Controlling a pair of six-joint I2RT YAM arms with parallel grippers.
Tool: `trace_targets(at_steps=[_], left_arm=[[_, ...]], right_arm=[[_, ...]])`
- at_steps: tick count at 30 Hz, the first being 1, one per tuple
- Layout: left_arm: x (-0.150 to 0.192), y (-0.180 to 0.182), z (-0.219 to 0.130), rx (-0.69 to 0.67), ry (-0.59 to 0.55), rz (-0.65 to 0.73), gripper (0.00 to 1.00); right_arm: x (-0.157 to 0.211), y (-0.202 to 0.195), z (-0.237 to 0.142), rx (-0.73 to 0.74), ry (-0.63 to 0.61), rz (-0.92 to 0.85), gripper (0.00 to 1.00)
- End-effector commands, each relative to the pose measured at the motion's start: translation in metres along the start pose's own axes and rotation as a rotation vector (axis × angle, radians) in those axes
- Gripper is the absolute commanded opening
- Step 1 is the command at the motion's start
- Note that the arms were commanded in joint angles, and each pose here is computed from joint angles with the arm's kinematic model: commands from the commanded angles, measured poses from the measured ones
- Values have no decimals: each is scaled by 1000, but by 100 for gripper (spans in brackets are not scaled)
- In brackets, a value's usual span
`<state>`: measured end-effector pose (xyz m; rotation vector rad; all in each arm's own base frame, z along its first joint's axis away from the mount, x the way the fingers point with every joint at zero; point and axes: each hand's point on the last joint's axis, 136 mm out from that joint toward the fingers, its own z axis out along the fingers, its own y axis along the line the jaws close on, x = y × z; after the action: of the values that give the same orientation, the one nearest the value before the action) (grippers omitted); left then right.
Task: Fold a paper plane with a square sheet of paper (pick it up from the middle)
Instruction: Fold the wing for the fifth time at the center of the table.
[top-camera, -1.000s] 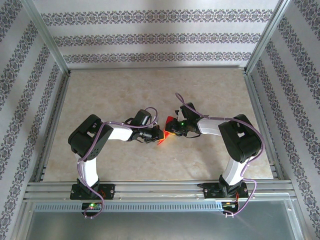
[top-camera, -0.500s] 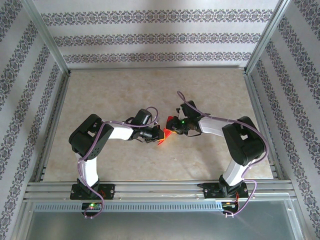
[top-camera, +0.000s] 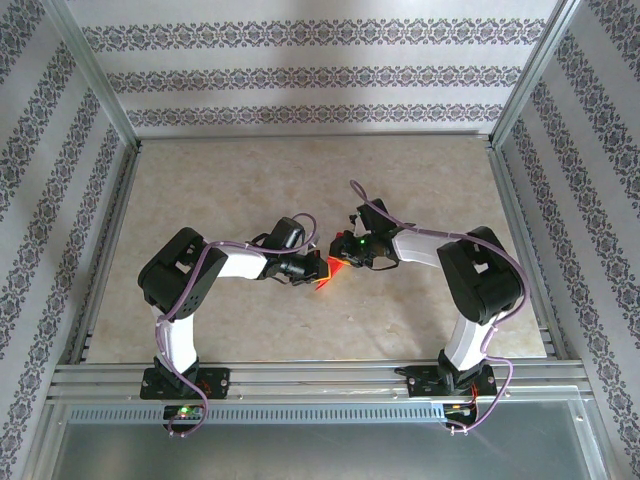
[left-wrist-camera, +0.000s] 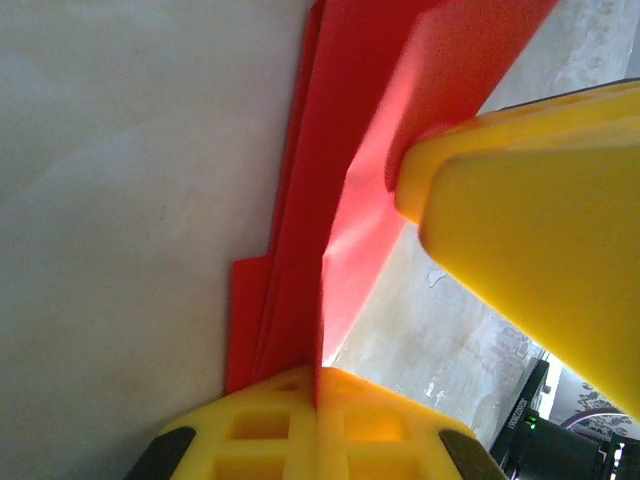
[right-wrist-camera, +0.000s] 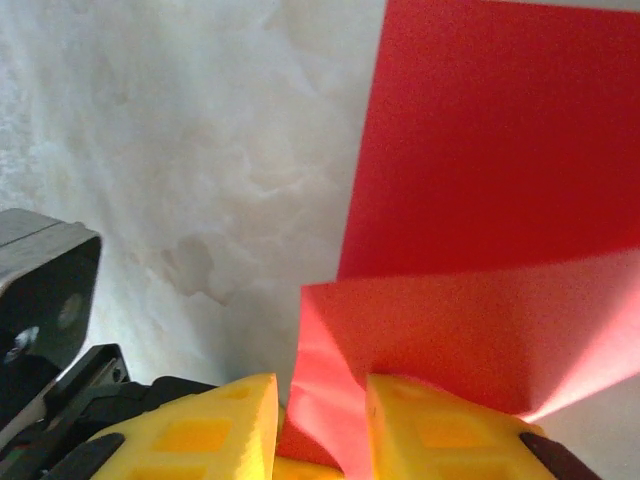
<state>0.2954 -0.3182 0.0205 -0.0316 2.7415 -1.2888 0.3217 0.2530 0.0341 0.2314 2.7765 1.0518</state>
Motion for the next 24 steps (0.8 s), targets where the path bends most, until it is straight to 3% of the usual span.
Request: trace_targets(at_steps=[1,11,24], left_arm=[[14,32,5,-92,55,-56,4],[15,31,4,-92,54,-63,5],[17,24,-10,-104,46,-63,14]], right_arm=[[2,-12,5,46,5,14,30],[8,-34,14,91,24,42,30],[13,-55,14,146,31,71,30]])
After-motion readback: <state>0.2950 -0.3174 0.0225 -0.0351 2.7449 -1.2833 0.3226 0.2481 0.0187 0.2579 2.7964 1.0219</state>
